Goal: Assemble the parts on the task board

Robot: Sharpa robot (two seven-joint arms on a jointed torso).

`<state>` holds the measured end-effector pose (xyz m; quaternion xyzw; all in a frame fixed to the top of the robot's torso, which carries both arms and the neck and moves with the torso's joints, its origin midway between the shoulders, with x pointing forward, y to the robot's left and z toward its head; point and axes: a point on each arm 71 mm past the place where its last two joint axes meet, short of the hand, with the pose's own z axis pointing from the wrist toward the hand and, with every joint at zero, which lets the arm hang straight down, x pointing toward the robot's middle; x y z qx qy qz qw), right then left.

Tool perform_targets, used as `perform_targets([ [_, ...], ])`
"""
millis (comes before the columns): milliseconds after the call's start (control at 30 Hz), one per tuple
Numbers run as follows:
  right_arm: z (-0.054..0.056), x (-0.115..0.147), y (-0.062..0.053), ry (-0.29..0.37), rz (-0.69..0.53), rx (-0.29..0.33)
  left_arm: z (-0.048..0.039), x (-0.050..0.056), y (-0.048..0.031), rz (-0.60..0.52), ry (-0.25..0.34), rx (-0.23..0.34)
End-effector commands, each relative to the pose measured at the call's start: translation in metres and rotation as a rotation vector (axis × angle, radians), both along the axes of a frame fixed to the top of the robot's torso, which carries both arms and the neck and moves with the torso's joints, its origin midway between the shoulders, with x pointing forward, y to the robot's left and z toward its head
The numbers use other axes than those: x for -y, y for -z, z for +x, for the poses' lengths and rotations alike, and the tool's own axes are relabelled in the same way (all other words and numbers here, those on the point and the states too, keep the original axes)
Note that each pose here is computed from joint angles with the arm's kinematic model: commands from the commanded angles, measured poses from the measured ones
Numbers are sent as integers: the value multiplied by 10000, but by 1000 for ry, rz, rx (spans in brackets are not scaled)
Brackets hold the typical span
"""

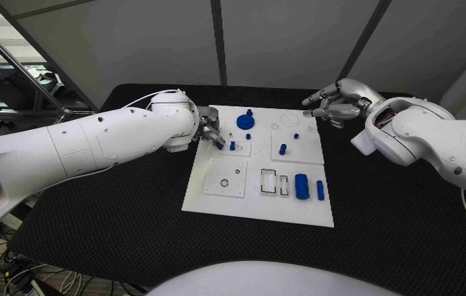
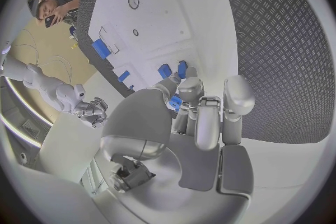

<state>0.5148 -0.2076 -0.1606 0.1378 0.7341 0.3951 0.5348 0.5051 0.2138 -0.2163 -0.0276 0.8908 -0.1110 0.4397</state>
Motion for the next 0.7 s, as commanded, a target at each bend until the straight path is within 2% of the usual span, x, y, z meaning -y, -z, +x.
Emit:
perform_targets([
  [33, 0, -12, -15, -12, 2, 6, -8, 9, 22, 13, 22, -16],
  [700, 1, -11, -15, -13, 2, 7, 11, 20, 43, 14, 7, 8],
])
